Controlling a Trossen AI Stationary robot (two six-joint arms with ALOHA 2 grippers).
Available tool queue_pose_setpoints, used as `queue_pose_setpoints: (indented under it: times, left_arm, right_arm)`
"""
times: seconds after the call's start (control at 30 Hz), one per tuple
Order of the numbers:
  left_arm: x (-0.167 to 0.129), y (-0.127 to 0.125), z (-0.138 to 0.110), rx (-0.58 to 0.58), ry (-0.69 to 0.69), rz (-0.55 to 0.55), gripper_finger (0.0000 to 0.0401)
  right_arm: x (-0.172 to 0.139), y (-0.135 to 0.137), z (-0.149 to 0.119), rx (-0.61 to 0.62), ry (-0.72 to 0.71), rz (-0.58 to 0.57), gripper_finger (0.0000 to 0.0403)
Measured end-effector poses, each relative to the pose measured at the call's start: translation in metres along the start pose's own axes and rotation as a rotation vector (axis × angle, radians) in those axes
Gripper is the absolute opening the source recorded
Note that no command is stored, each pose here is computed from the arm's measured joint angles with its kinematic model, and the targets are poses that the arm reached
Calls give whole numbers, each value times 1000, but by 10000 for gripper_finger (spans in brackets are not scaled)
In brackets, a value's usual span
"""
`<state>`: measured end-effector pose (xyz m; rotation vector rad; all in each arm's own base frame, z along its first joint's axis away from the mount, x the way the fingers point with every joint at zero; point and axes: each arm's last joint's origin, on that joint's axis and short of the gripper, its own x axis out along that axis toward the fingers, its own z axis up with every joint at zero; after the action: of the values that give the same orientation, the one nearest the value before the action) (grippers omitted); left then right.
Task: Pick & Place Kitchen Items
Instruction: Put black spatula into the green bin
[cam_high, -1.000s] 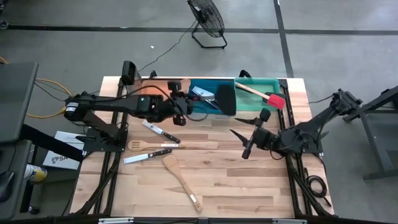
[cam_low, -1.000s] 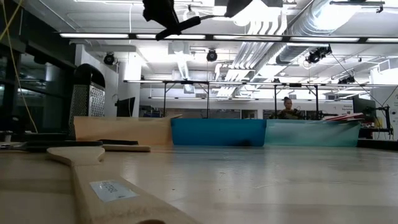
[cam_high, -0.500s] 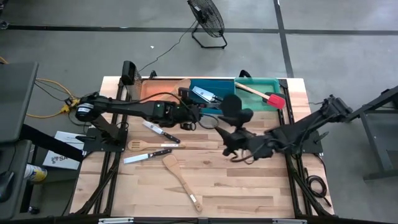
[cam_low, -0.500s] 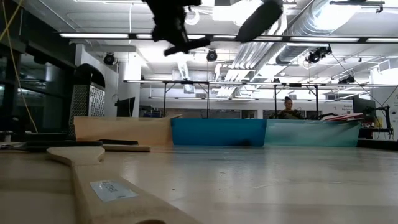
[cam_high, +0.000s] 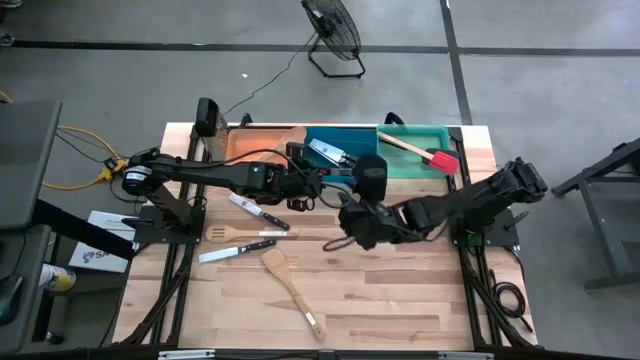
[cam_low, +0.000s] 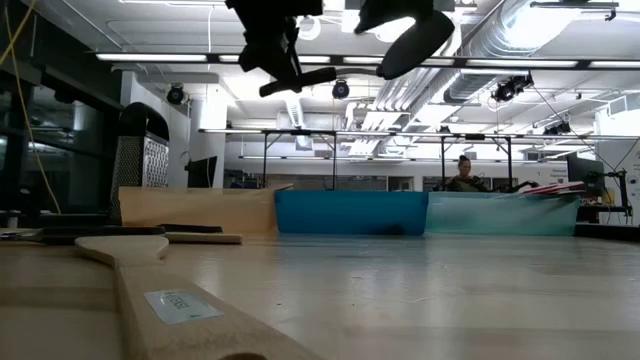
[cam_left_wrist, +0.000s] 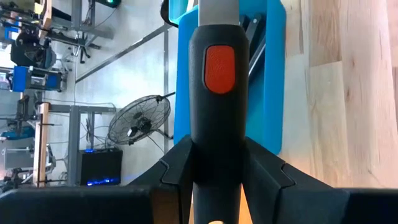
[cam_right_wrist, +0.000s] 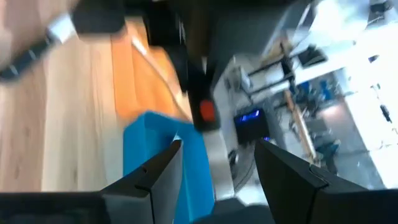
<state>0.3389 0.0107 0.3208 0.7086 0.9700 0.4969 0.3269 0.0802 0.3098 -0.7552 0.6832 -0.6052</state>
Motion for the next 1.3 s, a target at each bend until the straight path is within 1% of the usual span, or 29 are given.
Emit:
queue_pose_setpoints:
  times: [0.13,0.27,0.4,0.5,0.73,0.87,1.03,1.1,1.17,1.2,1.3]
  left_arm:
    - [0,0,0,-1,-2,-4,97]
    - [0,0,0,-1,-2,-4,97]
    - [0,0,0,-4,-1,-4,97]
    - [0,0,0,-11,-6,-15,97]
    - [0,0,0,-13,-11,-24,97]
    - [0,0,0,-16,-10,-24,97]
    - [0,0,0,-20,-13,-31,97]
    - [0,0,0,-17,-13,-31,97]
    - [0,-1,0,-9,-12,-36,97]
    - [0,-1,0,-6,-11,-40,97]
    - [0,-1,0,-5,-12,-43,97]
  right_arm:
    - [14,-6,-9,32,63,19,191]
    - [27,-12,-17,30,102,85,191]
    - [42,-17,-25,39,146,90,191]
    - [49,-22,-28,49,161,85,191]
    - [59,-28,-33,64,175,125,186]
    - [64,-32,-35,75,189,118,157]
    - [69,-36,-38,84,204,114,103]
    - [70,-37,-39,83,203,129,80]
    - [71,-36,-40,79,199,169,61]
    - [72,-36,-41,80,197,187,54]
    - [72,-36,-41,83,193,206,53]
